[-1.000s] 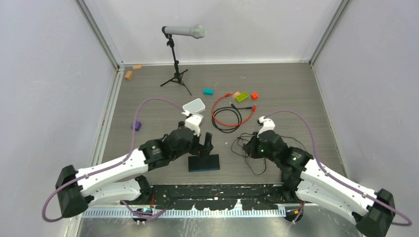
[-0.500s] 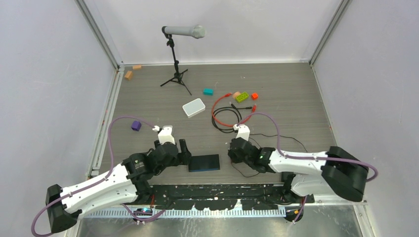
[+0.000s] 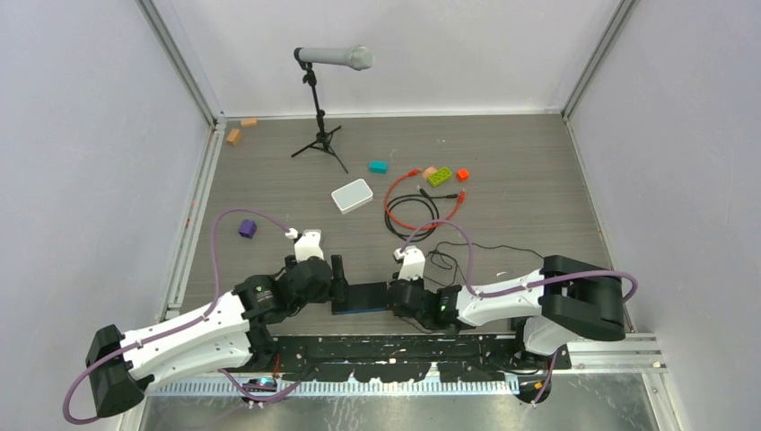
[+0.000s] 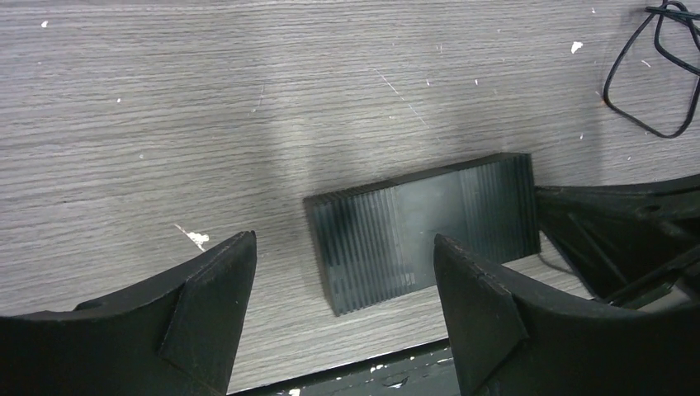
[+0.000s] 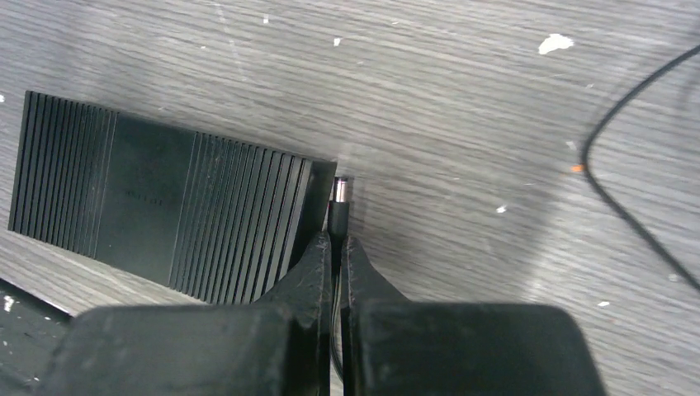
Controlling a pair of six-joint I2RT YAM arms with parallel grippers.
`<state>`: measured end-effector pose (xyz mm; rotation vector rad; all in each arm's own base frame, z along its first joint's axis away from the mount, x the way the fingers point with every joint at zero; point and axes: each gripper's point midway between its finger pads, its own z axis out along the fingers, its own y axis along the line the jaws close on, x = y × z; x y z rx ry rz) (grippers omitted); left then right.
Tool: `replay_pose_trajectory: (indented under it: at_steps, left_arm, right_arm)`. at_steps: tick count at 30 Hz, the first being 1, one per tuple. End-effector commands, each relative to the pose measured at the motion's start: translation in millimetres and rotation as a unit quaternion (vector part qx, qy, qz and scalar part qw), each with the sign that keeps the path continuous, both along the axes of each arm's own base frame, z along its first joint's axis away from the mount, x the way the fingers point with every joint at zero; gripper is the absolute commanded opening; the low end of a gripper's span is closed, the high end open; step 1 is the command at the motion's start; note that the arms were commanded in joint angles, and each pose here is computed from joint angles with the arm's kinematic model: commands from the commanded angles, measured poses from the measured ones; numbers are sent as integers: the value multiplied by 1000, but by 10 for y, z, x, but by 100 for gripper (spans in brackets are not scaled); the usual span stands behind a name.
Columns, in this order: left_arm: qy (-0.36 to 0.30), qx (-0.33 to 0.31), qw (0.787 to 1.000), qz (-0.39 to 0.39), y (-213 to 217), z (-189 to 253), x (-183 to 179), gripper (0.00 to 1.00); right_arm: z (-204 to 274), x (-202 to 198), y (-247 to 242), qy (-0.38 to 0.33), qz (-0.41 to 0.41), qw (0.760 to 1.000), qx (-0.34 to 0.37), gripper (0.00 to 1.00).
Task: Insert the plug into the switch port
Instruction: Insert the power into the switch port.
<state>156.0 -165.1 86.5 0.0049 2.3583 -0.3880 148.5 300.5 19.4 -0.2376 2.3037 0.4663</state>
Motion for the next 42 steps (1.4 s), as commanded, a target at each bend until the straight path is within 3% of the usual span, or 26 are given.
replay_pose_trajectory:
  at_steps: [1, 7, 12, 17, 28, 35, 42]
  left_arm:
    - [-24, -26, 999, 1, -83, 176, 89, 79]
    - [1, -12, 1000, -1, -74, 26, 62, 77]
    - [44, 13, 999, 18, 31, -88, -45, 75]
    - [71, 30, 996, 35, 145, -147, -141, 83]
    - [83, -58, 995, -9, -250, -415, -177, 78]
    - [64, -42, 997, -3, -196, -443, -102, 76]
    - [41, 3, 999, -6, -109, -347, 197, 76]
  right_arm:
    - [281, 68, 359, -29, -37, 996, 73, 0]
    - [459, 1, 471, -40, 9, 995, 92, 0]
    - [448, -59, 270, -44, 30, 996, 69, 1]
    - [361, -74, 95, -40, 24, 998, 46, 0]
    - [214, -38, 261, -14, 3, 997, 81, 0]
    - [208, -76, 450, 1, 22, 994, 105, 0]
    - [332, -3, 717, 4, 33, 990, 133, 0]
